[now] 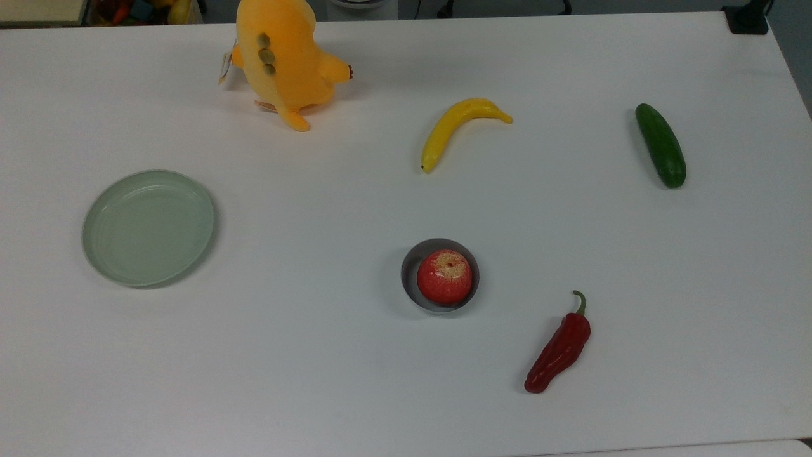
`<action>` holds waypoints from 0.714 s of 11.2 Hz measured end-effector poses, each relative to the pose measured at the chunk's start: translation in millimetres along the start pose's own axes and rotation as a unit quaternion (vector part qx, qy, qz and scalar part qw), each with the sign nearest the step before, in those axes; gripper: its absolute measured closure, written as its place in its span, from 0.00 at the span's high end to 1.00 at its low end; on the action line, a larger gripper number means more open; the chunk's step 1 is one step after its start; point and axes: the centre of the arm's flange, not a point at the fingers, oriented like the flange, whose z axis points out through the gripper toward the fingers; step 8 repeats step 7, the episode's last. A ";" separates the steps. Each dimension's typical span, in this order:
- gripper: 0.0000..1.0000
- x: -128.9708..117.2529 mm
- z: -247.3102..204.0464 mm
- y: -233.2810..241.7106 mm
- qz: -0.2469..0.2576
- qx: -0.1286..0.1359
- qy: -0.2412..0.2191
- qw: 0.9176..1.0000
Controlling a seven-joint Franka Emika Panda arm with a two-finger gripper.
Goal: Put the red apple in the bowl
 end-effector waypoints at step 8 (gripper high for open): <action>1.00 29.2 22.7 -7.8 -0.060 0.006 0.033 0.998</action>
